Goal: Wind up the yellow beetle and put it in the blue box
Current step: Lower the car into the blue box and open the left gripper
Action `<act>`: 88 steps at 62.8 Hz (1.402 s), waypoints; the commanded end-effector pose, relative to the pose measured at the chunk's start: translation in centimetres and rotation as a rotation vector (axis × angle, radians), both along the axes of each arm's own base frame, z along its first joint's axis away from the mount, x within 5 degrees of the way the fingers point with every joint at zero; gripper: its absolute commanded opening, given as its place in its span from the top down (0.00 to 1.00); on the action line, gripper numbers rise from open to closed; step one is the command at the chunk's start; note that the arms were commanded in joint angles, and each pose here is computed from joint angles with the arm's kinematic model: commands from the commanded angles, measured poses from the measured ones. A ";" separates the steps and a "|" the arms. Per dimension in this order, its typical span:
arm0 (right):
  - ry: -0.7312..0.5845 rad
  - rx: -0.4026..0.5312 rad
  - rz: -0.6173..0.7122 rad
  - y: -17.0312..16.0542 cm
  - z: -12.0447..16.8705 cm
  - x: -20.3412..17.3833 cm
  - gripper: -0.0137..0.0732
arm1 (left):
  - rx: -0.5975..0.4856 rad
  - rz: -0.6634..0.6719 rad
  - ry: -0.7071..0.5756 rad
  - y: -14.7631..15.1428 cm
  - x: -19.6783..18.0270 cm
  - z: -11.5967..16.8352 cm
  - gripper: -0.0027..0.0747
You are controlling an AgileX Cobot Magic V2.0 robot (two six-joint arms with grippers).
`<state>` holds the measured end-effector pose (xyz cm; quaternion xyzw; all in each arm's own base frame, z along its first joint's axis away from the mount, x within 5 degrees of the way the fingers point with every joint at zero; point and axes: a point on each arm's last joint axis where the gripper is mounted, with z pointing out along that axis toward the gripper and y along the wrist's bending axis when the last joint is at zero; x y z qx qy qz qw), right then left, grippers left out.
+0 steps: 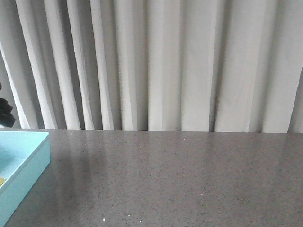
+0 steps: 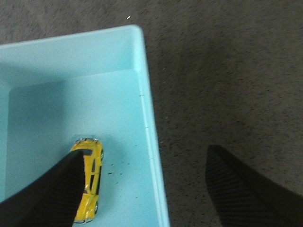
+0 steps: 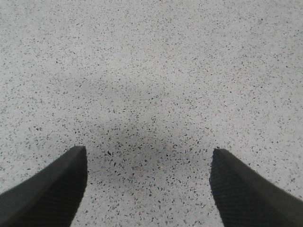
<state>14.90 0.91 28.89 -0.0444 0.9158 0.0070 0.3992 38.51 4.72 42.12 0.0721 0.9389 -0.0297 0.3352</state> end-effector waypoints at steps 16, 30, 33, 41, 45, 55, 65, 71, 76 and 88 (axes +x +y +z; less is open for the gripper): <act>-0.087 0.001 0.000 0.0 1.3 0.4 0.24 | 0.091 -0.054 -0.052 -6.2 -5.9 3.0 0.29; -0.087 0.001 0.000 0.0 1.3 0.4 0.24 | 0.045 -0.010 -0.067 -6.4 -9.3 0.0 0.29; -0.087 0.001 0.000 0.0 1.3 0.4 0.24 | 0.047 -0.007 -0.073 -6.3 -10.6 -0.8 0.29; -0.088 0.001 0.000 0.0 1.3 0.4 0.24 | 0.048 -0.003 -0.077 -6.2 -13.5 -3.4 0.29; -0.088 0.001 0.000 0.0 1.3 0.4 0.24 | 0.042 0.005 -0.099 -6.1 -15.1 -4.4 0.29; -0.088 0.001 0.000 0.0 1.3 0.4 0.24 | 0.028 0.025 -0.189 -5.9 -19.0 -6.5 0.29; -0.087 0.001 0.000 0.0 1.3 0.4 0.24 | 0.011 0.042 -0.323 -5.7 -22.6 -8.0 0.29; -0.078 0.001 0.000 0.0 1.2 0.3 0.24 | 0.002 0.047 -0.381 -5.6 -24.1 -9.0 0.31; -0.068 0.000 0.000 0.0 1.2 0.2 0.27 | -0.003 0.050 -0.422 -5.6 -25.0 -9.5 0.36; -0.060 0.007 -0.001 0.0 1.1 0.2 0.47 | -0.029 0.071 -0.448 -5.5 -25.8 -10.4 0.60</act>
